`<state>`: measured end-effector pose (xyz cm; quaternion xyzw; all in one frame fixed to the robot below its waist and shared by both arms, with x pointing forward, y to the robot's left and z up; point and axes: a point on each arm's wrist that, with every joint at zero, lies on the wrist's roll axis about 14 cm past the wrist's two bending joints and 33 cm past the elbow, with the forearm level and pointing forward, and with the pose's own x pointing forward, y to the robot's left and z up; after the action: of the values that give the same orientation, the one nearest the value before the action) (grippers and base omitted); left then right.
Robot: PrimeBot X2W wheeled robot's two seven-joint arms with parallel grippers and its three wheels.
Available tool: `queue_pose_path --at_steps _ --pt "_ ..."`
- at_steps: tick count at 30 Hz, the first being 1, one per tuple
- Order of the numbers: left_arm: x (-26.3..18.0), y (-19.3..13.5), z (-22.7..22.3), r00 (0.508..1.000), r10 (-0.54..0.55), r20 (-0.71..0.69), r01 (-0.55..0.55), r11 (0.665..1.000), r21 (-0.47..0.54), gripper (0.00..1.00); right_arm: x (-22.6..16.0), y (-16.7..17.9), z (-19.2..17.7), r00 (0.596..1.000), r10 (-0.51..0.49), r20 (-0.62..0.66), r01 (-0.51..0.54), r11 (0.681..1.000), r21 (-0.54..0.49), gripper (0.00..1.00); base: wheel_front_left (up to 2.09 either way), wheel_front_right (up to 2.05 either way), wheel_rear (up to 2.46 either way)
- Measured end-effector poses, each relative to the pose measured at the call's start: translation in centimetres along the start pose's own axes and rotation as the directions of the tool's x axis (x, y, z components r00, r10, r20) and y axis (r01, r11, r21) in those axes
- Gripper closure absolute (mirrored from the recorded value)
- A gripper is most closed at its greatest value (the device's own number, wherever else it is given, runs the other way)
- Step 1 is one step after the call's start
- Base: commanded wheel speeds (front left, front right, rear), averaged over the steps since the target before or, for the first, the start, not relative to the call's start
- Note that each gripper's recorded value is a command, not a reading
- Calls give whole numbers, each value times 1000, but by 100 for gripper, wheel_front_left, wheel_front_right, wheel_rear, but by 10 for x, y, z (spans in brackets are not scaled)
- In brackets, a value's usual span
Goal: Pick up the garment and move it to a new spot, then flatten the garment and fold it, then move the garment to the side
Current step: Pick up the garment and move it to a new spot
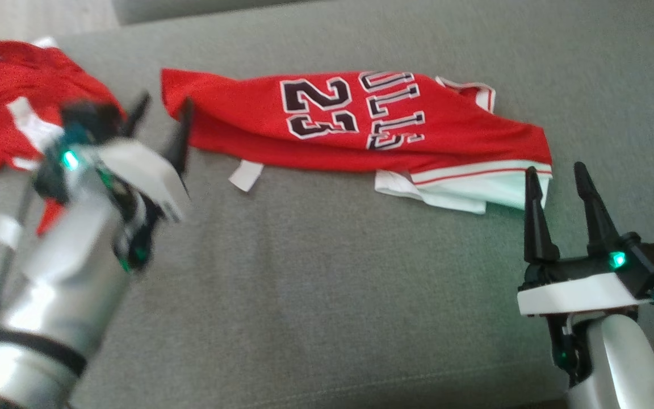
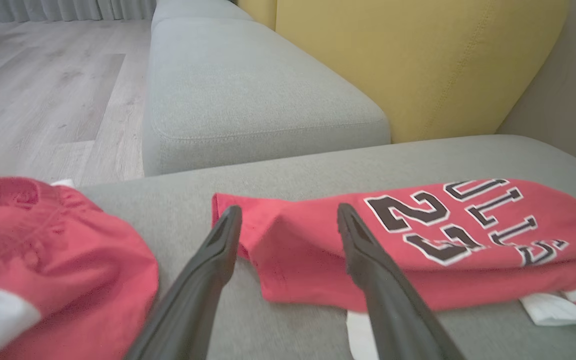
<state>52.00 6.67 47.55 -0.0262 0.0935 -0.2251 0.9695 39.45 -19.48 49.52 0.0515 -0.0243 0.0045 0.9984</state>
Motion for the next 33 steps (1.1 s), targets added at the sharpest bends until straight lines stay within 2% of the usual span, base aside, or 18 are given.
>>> queue_pose_path --at_steps 7,17,24,33 --pt "-58 -27 -7 997 40 64 -37 998 -53 0 -13 11 6 999 31 14 -31 1000 -1 0 0 0 0" --pt "-143 -32 -25 968 224 114 -206 967 -149 0 -29 28 14 996 79 35 -79 997 6 0 0 0 0" --pt "-168 -32 -21 944 288 161 -262 951 -164 0 -38 29 9 997 81 22 -81 997 14 0 0 0 0" --pt "-175 -31 -21 937 302 178 -275 948 -158 0 -44 28 -2 997 75 -14 -74 997 22 0 0 0 0"
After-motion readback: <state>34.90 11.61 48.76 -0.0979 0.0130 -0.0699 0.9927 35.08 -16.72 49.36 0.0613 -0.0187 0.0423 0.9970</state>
